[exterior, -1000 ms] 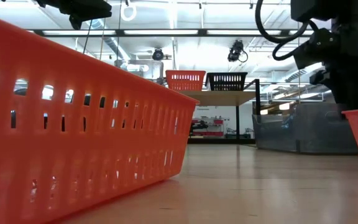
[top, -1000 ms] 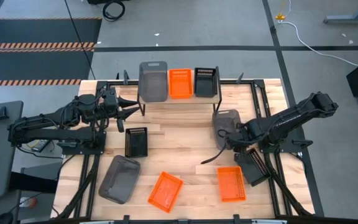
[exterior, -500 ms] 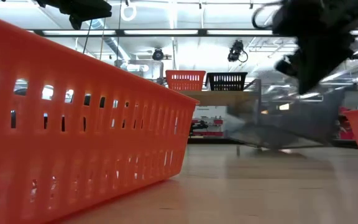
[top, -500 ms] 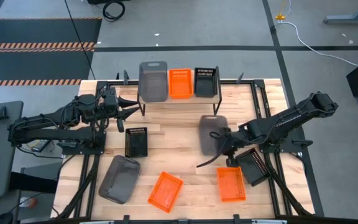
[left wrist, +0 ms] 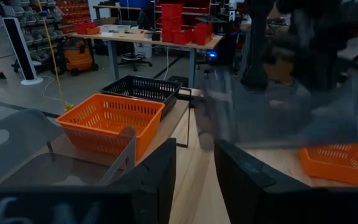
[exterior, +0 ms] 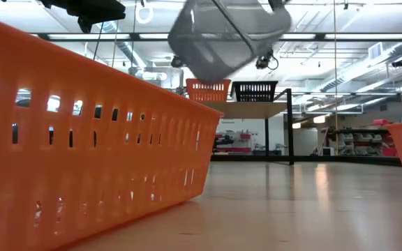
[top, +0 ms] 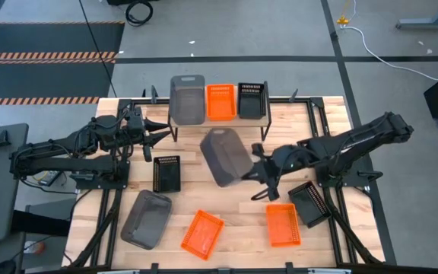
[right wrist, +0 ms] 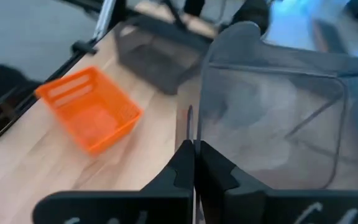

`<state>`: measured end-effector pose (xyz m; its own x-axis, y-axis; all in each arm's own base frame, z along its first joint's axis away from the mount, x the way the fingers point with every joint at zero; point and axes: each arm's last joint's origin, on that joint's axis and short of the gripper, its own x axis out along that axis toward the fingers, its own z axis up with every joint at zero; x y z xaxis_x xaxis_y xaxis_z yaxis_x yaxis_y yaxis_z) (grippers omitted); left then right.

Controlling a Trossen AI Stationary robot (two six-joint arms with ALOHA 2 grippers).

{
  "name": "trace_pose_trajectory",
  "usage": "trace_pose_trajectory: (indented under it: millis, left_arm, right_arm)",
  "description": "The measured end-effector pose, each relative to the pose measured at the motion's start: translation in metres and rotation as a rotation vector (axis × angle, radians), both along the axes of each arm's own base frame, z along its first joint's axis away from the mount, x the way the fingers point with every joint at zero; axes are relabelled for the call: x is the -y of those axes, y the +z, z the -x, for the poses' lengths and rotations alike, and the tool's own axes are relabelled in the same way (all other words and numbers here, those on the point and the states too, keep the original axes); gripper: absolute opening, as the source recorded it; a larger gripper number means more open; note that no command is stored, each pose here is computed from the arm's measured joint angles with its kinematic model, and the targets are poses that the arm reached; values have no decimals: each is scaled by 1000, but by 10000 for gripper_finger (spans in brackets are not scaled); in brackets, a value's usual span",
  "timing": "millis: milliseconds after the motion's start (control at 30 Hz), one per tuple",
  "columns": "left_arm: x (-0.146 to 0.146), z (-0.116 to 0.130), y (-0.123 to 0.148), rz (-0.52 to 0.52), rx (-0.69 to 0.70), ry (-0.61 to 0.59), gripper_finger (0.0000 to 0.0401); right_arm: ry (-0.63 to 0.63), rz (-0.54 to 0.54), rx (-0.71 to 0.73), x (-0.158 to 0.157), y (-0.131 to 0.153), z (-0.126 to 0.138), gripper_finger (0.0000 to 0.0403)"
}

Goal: Stack baskets on shelf by color
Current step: Stack the top black bin on top of the black bin on the shelf

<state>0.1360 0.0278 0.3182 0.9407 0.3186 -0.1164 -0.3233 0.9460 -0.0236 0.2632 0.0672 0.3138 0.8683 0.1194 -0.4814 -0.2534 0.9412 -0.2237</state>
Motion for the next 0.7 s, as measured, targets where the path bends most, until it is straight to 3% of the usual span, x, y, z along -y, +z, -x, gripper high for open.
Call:
trace_pose_trajectory:
  millis: [300, 700]
  left_arm:
    - [0, 0, 0, 0, 0, 0, 117]
    - [0, 0, 1, -3, 8, 0, 117]
  right_arm:
    - [-95, 80, 111, 36, 39, -17, 10]
    - [-140, 161, 127, 86, 61, -100, 10]
